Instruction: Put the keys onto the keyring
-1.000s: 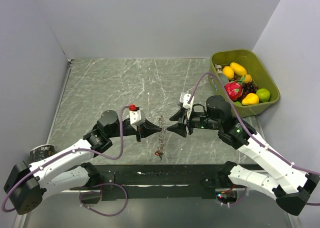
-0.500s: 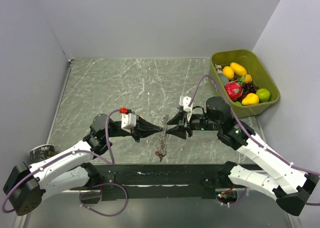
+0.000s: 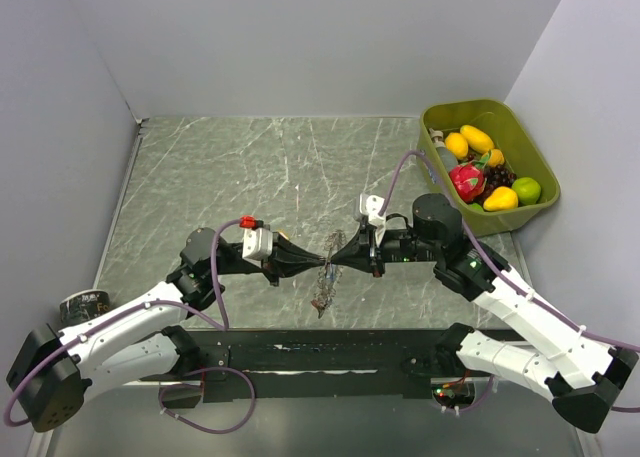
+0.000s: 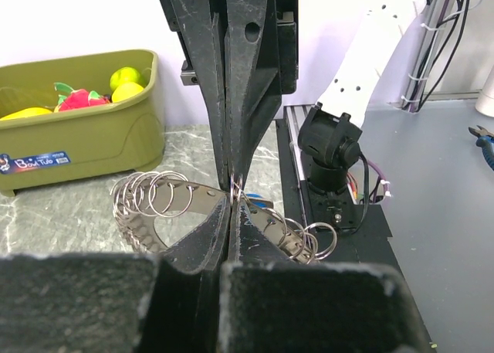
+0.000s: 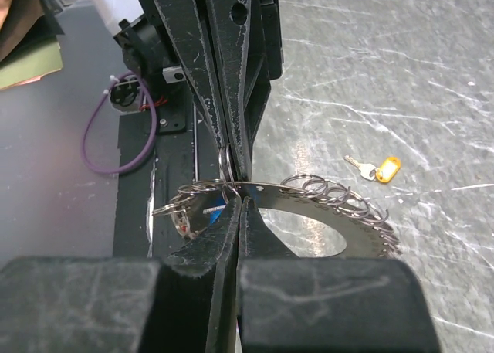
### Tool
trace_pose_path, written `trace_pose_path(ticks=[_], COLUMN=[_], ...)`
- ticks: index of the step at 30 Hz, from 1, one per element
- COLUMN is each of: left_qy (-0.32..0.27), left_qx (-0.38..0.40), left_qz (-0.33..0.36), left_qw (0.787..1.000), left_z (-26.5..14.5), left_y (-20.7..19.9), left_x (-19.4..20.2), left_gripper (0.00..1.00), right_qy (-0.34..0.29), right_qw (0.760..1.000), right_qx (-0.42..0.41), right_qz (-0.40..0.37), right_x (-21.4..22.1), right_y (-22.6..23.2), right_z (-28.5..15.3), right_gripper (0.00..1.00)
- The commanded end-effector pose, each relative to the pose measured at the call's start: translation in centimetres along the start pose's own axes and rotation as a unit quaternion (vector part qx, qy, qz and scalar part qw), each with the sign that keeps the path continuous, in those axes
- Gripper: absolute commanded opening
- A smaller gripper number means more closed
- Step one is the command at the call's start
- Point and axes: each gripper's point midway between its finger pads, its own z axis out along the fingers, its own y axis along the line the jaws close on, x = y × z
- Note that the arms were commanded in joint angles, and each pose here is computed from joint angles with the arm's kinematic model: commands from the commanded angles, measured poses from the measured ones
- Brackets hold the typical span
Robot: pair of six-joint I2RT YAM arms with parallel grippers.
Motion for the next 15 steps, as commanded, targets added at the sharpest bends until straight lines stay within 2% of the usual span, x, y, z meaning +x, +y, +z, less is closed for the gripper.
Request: trace_pose_path(ticks=[1,8,13,14,15], left_qy=[-0.054,-0.06,-0.055,-0.055,-0.054], left_qx=[0.004,0.003,-0.003,-0.004,-0.007], left_qz=[0.049,0.057,0.056,0.056,0.055], left_qw=[0.997,0.997,0.997,0.997,0.997], left_z=[0.2,0.0,-0.2,-0.2,-0.2], left_y=[-0.3,-0.6,-0.5,-0.5,-0.4], left_x=[-4.2,-4.9,-4.7,-4.7,-4.6], left_gripper=[0.01,0.01,0.01,0.01,0.01], right_qy=[-0.008,0.019,0.01,0.007,0.003], right_qw=[1.0,1.0,1.0,1.0,0.999], right_qx=[-0.002,0.013,0.028,0.03,0.034], right_qz=[-0.01,0.007,0.0,-0.003,-0.006], right_x=[-0.1,1.4,0.8,0.6,0.4], right_y=[-0.3,-1.1,-1.5,-1.4,-1.4], right_z=[0.3,0.7,0.4,0.2,0.1], right_gripper=[0.0,0.0,0.0,0.01,0.09])
